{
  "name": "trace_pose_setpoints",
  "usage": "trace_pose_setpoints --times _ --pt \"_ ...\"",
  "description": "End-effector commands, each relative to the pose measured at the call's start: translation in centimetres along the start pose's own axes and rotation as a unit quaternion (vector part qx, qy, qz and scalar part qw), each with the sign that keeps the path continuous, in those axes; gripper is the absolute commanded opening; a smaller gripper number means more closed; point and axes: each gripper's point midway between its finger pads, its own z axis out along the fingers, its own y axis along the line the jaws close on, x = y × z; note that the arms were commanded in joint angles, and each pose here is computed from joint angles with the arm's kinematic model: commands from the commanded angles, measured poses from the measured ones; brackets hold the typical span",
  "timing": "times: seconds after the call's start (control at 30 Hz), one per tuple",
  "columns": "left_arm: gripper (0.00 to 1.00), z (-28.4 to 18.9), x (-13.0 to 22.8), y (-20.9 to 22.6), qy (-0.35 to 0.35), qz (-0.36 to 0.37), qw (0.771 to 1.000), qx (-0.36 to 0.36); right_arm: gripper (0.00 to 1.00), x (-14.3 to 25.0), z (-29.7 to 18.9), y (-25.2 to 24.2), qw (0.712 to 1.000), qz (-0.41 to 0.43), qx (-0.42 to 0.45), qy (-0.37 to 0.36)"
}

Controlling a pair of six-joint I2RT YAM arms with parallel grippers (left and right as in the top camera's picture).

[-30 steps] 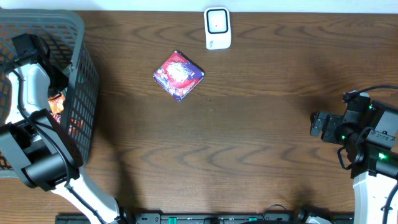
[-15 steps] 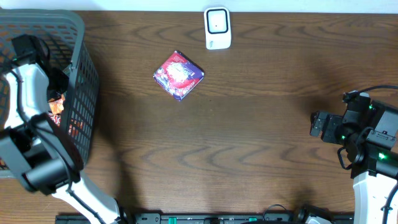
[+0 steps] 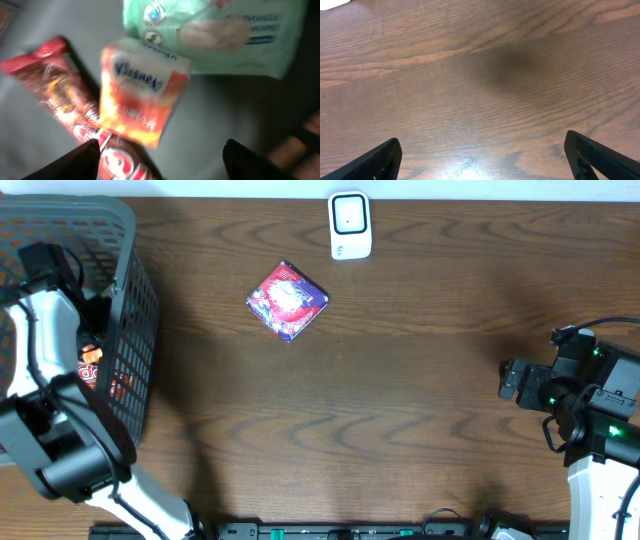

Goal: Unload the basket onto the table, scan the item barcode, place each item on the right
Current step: 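Grasp the orange Kleenex tissue pack in the basket with the left gripper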

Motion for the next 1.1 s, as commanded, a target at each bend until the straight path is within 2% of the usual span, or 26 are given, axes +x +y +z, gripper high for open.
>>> trace_pose_setpoints --times 0.0,0.23,0.3,0.43,0.5,0.57,0.67,0.7,0.8,0.87,1.07 --pt "0.78 2.4 0.6 0.1 0.02 0.024 1.0 -0.007 0.99 -0.6 -0.3 -0.2 1.0 0.005 0.004 -0.006" --pt "0.76 4.3 -0.4 0.3 0.005 0.022 1.0 -0.022 0.99 -0.6 -0.3 -0.2 1.0 0.005 0.004 -0.006" --pt "0.66 4.5 -0.6 0.2 0.001 0.022 1.0 -0.021 0.99 -0.6 -0.3 -0.2 1.0 0.005 0.004 -0.006" --pt "0.56 4.5 -1.0 0.2 -0.007 0.021 1.0 -0.019 0.99 -0.6 -0.3 -0.2 1.0 0.005 0.004 -0.006" --pt "0.49 4.5 -1.2 0.1 -0.01 0.02 1.0 -0.019 0.99 -0.6 -0.3 -0.2 1.0 0.005 0.004 -0.006" --pt "0.37 4.5 -1.2 0.1 -0.012 0.02 1.0 -0.018 0.99 -0.6 -0.3 -0.2 1.0 0.005 0.004 -0.006" --pt "0.1 4.5 -1.1 0.1 -0.009 0.013 1.0 -0.018 0.99 -0.6 -0.3 -0.2 1.0 0.005 0.004 -0.006" --pt "0.08 4.5 -1.1 0.1 -0.008 0.005 1.0 -0.018 0.99 -0.6 -0.3 -0.2 1.0 0.005 0.004 -0.006" --pt "0.07 3.2 -1.6 -1.0 -0.016 -0.016 1.0 0.016 0.99 -0.6 -0.3 -0.2 1.0 0.005 0.004 -0.006" --pt "0.07 0.6 -2.4 -2.1 -0.03 -0.017 0.998 0.054 0.99 -0.6 -0.3 -0.2 1.0 0.005 0.004 -0.006" --pt "0.07 -10.6 -4.5 -3.6 -0.14 -0.03 0.979 0.144 0.99 -0.6 -0.3 -0.2 1.0 0.005 0.004 -0.006"
